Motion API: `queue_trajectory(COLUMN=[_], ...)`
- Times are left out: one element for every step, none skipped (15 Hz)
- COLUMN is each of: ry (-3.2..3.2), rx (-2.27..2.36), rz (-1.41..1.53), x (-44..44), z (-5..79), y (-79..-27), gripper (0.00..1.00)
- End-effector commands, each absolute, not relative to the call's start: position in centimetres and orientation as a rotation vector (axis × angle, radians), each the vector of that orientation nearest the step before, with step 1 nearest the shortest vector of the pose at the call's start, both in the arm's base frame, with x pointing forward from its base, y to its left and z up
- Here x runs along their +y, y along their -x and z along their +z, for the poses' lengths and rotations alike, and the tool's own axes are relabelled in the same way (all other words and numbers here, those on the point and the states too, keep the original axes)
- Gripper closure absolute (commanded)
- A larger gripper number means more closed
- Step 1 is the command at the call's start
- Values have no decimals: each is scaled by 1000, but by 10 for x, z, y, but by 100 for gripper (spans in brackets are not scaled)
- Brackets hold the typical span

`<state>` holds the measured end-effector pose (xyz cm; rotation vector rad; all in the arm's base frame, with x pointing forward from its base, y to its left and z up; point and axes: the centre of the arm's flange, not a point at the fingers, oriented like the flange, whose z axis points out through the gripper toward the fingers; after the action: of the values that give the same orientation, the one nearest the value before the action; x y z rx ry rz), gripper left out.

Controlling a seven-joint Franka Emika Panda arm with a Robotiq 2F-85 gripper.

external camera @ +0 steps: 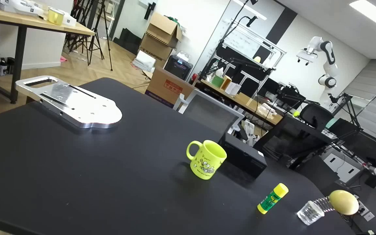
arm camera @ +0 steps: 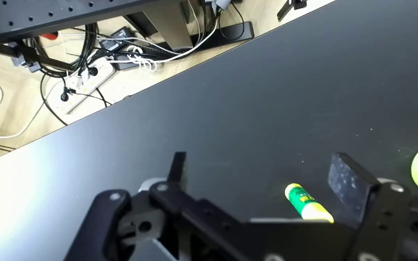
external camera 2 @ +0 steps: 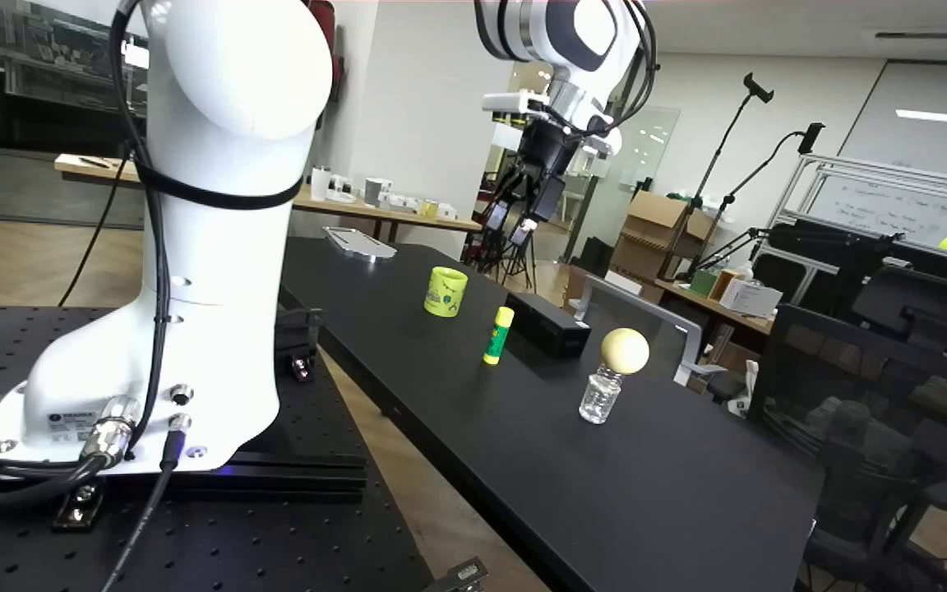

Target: Put the glue stick in the green cup

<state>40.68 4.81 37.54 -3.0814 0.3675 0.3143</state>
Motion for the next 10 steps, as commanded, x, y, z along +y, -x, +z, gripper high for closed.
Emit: queue_trajectory(ry=[3058,3026,3017,3012,3016,3028,3024,3027,3032,3038], rx=[374,445,467,517,562,608,639,669,703,726], rz=[189,145,109,91,71,15,-40,-99,-112,-115], x=[54,59,64,70,76,82,88,93,98,102], z=[367,363,358,348,339,330,320,309,298,289], y=[-428,-440,-450,-462,-470,-476,-482,-490,-499,-504], gripper=[0,0,0,0,0,0,0,0,0,0])
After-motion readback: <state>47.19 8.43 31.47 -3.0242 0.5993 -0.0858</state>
